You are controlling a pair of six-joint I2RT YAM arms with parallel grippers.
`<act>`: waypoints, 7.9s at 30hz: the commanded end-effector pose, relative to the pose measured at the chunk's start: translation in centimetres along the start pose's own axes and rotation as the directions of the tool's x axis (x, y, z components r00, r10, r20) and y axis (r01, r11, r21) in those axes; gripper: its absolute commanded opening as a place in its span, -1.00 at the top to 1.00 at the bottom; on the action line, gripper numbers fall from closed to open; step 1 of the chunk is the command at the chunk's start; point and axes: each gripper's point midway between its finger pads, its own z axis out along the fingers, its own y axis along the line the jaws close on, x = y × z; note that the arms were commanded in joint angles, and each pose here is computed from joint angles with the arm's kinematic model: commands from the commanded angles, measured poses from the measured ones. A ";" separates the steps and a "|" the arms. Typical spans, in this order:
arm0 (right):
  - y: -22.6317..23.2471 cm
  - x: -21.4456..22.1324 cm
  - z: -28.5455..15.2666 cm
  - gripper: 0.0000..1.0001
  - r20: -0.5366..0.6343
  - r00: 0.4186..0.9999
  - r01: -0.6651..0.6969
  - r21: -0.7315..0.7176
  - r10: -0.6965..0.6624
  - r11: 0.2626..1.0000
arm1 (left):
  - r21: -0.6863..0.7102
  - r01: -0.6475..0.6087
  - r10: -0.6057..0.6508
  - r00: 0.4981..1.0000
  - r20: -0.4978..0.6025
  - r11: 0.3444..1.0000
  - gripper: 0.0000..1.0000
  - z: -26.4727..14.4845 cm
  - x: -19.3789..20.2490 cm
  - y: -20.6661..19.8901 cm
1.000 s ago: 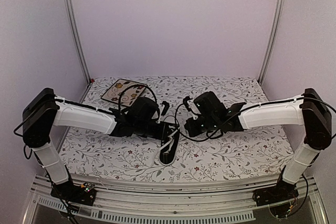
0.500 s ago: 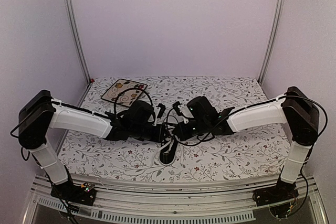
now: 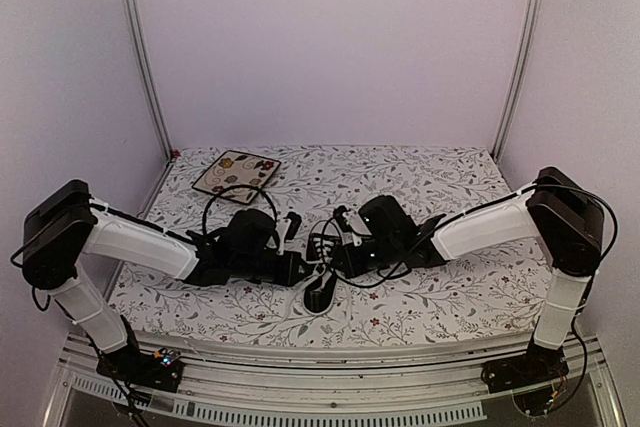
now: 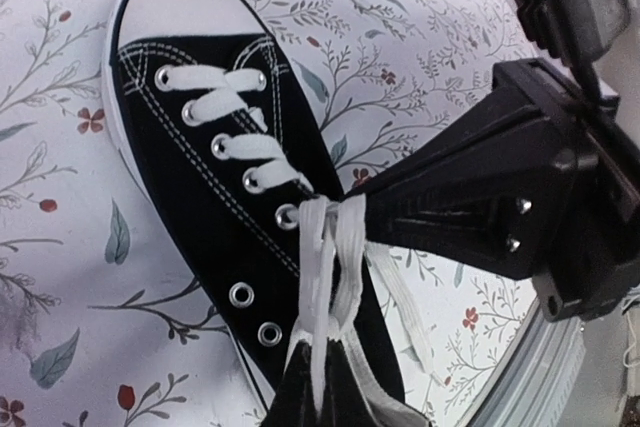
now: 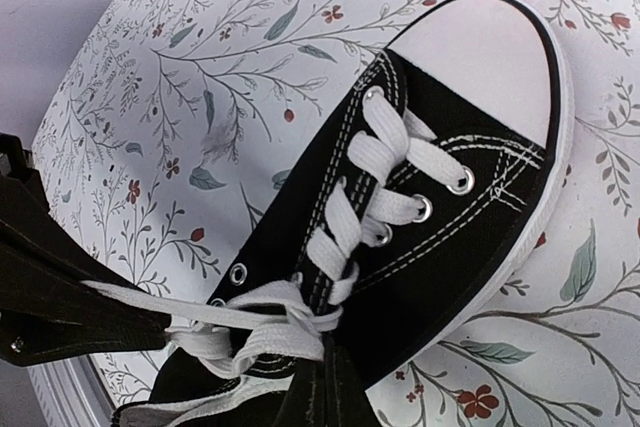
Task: Tie the shoes
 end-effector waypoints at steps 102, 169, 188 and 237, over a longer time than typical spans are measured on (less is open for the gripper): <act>-0.5 -0.8 -1.8 0.96 0.001 1.000 0.015 -0.061 -0.015 0.998 | 0.028 0.098 -0.093 0.985 -0.145 0.995 1.00 3.6 -2.5 1.1; 0.8 0.1 2.5 0.96 -0.076 0.996 -0.044 -0.041 0.040 0.998 | 0.036 0.083 -0.081 0.995 -0.055 0.996 0.57 1.7 -4.8 1.0; 1.1 0.5 2.2 0.96 -0.075 0.997 -0.040 -0.064 0.035 0.997 | -0.023 0.107 -0.107 0.994 -0.005 0.994 0.10 1.1 -4.7 2.6; 1.0 0.3 1.6 0.96 -0.058 0.997 -0.052 -0.058 0.048 0.997 | -0.002 0.090 -0.090 0.987 -0.130 0.996 0.68 3.6 -2.5 2.1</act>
